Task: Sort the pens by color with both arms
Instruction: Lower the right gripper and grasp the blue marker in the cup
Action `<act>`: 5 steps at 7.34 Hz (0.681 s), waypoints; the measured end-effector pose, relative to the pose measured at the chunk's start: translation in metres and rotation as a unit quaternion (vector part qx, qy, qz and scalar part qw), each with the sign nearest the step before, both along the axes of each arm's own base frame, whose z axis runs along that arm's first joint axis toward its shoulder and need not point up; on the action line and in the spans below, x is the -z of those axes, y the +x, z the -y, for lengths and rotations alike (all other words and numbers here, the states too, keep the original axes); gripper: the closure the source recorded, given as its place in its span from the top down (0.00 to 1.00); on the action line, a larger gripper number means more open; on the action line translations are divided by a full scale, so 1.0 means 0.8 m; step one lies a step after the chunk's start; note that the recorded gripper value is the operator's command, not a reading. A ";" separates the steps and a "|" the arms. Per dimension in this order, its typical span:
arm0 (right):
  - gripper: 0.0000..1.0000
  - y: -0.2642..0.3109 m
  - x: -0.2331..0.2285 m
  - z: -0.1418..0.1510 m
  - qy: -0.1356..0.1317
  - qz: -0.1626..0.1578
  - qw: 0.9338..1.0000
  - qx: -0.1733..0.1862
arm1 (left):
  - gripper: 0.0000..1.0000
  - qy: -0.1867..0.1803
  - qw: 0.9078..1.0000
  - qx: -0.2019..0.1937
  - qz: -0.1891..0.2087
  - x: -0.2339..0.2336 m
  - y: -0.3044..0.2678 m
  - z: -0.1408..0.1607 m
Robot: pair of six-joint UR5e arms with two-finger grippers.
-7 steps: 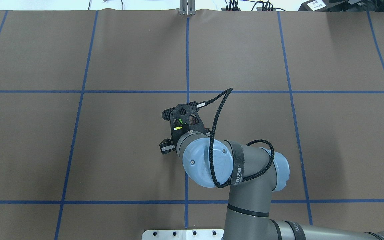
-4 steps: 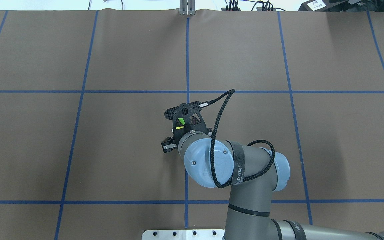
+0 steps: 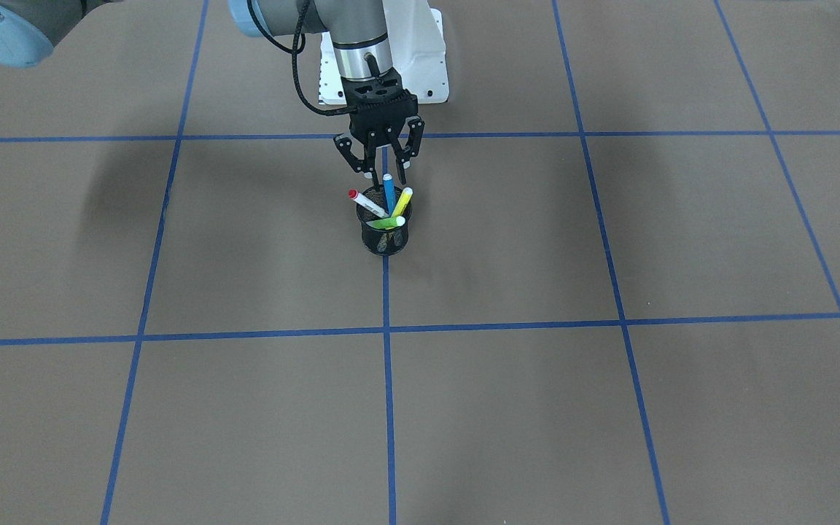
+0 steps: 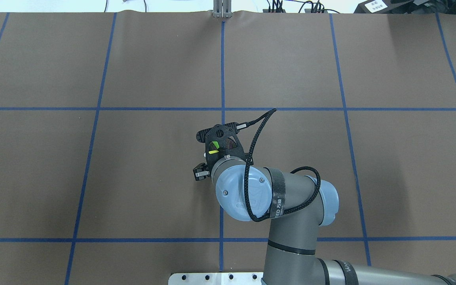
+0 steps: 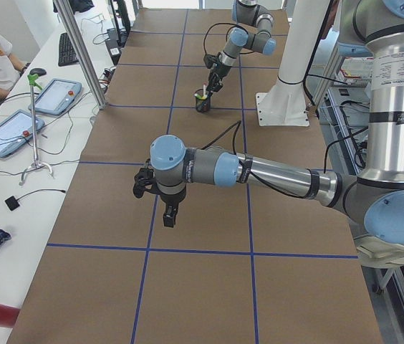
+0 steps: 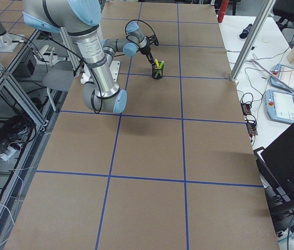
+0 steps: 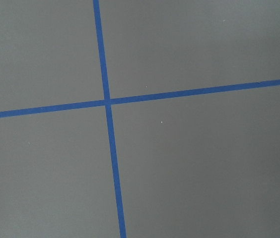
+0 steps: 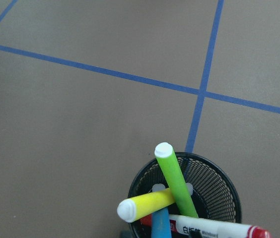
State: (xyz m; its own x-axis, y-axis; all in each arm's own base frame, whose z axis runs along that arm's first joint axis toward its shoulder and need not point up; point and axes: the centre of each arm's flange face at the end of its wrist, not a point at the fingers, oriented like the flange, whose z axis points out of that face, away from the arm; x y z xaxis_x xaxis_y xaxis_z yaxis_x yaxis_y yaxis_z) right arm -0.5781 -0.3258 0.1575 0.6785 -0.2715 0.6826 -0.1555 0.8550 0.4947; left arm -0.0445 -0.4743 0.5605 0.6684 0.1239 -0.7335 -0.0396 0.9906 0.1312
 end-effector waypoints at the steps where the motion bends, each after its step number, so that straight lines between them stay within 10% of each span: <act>1: 0.11 0.000 -0.002 0.000 0.000 -0.001 1.000 0.000 | 1.00 0.000 1.000 0.000 0.000 0.001 0.000 0.000; 5: 0.00 0.004 0.000 -0.001 0.000 0.002 1.000 -0.001 | 1.00 0.004 1.000 0.000 -0.001 0.006 0.000 0.000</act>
